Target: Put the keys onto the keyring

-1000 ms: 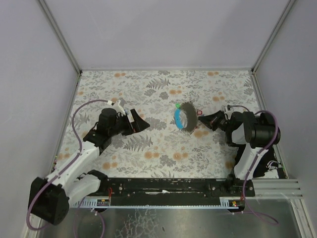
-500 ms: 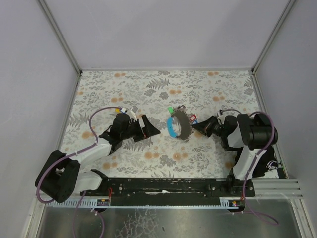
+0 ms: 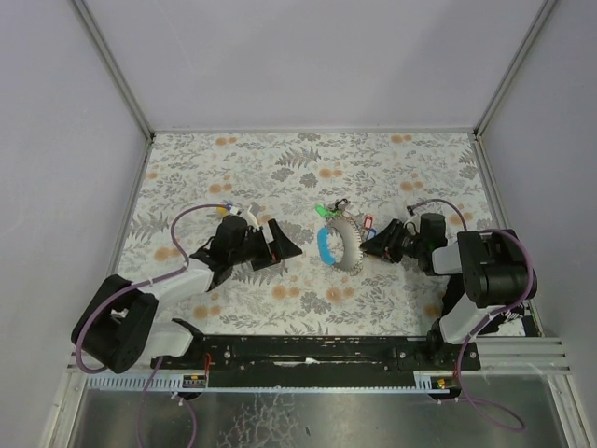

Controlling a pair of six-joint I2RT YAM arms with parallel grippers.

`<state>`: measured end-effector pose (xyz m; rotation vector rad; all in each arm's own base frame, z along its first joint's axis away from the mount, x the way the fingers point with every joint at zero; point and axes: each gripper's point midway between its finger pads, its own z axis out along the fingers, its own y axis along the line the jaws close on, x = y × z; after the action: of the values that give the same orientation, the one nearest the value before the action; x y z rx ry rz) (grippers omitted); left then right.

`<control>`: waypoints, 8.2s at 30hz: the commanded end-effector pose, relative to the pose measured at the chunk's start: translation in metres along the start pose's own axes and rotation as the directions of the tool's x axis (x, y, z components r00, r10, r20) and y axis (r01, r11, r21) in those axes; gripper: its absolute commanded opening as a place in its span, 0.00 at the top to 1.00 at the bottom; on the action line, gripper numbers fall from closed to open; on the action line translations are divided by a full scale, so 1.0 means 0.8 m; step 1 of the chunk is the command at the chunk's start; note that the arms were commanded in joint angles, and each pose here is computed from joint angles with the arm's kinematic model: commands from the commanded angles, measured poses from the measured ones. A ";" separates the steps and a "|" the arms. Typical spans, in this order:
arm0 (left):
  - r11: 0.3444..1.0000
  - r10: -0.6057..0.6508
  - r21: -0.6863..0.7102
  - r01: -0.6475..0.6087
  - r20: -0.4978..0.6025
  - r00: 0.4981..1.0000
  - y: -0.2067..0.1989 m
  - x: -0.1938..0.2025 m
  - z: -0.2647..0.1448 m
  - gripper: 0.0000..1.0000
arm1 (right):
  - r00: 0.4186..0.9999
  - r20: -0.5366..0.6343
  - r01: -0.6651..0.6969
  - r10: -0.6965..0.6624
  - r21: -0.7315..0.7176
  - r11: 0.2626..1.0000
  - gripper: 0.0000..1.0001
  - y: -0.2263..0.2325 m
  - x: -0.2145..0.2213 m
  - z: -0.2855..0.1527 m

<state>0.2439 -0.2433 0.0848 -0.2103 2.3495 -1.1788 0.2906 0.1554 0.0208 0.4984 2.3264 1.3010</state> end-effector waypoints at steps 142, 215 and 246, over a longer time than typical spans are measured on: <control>0.997 -0.013 -0.071 0.016 0.042 0.999 0.015 -0.016 0.100 1.00 | 0.890 0.044 0.455 -0.453 -0.126 0.882 0.44 0.178 0.053 -0.050; 0.749 0.237 -0.657 -0.081 0.151 0.960 0.071 -0.070 0.050 1.00 | 0.755 0.125 0.584 -0.644 0.320 0.747 0.61 0.161 0.140 0.063; 0.750 0.238 -0.654 -0.101 0.125 0.963 0.068 -0.063 0.057 1.00 | 0.711 0.098 0.599 -0.696 0.434 0.673 0.80 0.134 0.130 0.088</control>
<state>0.3105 -0.2218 0.0319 -0.3075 2.4627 -0.2044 0.2389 0.3027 0.0436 -0.1135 2.2650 0.4222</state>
